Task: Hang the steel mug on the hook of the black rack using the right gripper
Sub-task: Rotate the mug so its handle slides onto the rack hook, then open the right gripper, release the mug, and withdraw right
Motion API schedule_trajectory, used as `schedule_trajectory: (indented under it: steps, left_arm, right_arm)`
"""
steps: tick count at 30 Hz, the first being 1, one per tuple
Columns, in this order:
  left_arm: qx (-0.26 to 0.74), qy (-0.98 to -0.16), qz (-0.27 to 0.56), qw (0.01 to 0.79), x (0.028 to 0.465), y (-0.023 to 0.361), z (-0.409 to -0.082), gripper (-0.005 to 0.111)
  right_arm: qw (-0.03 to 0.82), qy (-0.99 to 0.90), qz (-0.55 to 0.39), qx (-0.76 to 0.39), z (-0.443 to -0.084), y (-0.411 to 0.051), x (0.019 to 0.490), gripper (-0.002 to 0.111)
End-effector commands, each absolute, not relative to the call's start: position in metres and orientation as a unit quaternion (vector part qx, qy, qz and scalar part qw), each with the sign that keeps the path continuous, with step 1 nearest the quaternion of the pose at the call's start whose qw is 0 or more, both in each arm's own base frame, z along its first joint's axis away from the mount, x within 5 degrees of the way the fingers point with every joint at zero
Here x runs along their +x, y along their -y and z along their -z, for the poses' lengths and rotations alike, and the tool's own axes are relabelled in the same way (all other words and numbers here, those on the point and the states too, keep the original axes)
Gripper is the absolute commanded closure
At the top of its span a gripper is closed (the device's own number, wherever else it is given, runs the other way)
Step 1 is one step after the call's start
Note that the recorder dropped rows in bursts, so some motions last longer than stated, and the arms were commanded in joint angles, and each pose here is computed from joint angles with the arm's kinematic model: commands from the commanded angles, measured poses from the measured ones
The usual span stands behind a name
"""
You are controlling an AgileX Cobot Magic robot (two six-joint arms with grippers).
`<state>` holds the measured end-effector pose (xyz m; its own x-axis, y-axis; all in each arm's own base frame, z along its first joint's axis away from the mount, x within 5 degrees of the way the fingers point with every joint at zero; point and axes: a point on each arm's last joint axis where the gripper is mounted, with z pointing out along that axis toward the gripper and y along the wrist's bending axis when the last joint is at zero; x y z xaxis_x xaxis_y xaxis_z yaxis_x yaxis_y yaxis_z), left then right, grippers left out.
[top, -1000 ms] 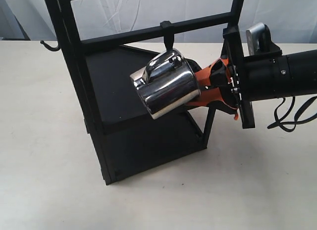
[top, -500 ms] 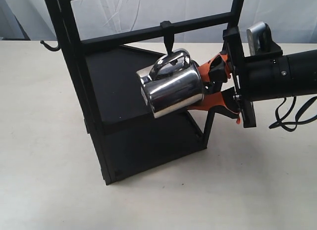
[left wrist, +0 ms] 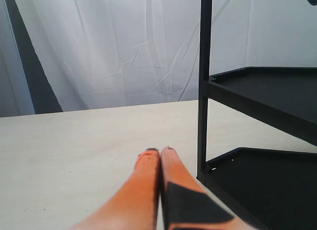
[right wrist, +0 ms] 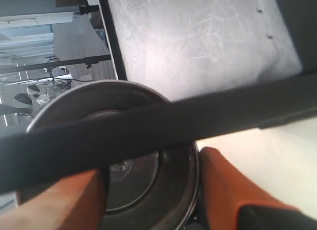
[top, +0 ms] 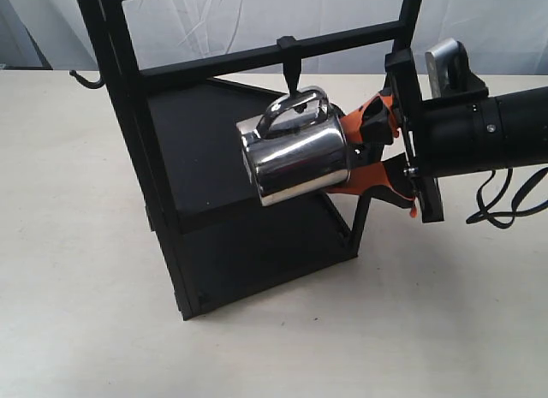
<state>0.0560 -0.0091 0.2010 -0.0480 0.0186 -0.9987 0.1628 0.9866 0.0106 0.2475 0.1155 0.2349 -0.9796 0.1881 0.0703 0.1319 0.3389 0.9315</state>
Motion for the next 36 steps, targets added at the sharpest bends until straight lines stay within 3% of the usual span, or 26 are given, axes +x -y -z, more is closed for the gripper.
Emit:
schedule_trajectory:
  steps: [1, 18, 36]
  left_arm:
    - [0.064, -0.718, 0.054, 0.690, 0.056, 0.009, -0.202, 0.105]
    - [0.064, -0.718, 0.054, 0.690, 0.056, 0.009, -0.202, 0.105]
    - [0.064, -0.718, 0.054, 0.690, 0.056, 0.009, -0.202, 0.105]
  right_arm:
    - [0.026, -0.825, -0.559, 0.082, -0.235, -0.113, 0.245, 0.055]
    - [0.072, -0.844, -0.522, 0.103, -0.232, -0.108, 0.251, 0.055]
    - [0.202, -0.867, -0.447, 0.082, -0.275, -0.092, 0.229, 0.055]
